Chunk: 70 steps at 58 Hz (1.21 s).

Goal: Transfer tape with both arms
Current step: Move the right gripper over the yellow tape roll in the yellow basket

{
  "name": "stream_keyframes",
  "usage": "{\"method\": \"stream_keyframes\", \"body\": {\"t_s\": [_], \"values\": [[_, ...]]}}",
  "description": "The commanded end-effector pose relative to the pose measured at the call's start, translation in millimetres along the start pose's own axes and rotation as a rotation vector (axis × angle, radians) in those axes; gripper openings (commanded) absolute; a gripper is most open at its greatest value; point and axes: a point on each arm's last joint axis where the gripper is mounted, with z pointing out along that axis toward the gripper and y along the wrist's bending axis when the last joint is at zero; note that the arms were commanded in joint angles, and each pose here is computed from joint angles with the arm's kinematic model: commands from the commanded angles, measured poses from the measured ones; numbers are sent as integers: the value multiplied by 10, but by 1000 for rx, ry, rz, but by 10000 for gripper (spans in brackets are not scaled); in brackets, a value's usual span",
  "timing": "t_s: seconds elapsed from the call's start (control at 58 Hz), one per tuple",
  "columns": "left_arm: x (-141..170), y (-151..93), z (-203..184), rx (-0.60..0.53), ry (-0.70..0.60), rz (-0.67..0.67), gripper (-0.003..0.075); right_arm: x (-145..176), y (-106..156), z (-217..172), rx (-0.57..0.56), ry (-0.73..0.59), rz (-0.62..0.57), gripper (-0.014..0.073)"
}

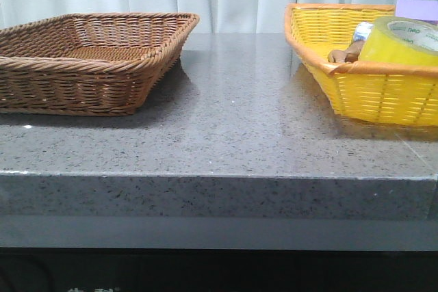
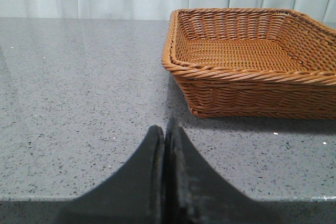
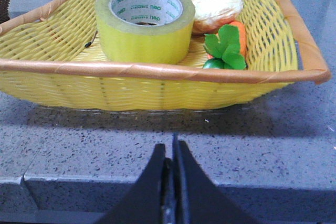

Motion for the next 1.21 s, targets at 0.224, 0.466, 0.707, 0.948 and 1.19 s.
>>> {"method": "stream_keyframes", "body": {"t_s": [0.224,0.466,0.707,0.948,1.19], "values": [[44,2,7,-2,-61,-10,-20,-169,1,-48,10,-131,-13,-69],[44,2,7,-2,-61,-10,-20,-169,1,-48,10,-131,-13,-69],[44,2,7,-2,-61,-10,-20,-169,1,-48,10,-131,-13,-69],[44,2,7,-2,-61,-10,-20,-169,1,-48,10,-131,-13,-69],[35,2,6,-2,-72,-10,-20,-179,0,-49,10,-142,-13,-69]]}}
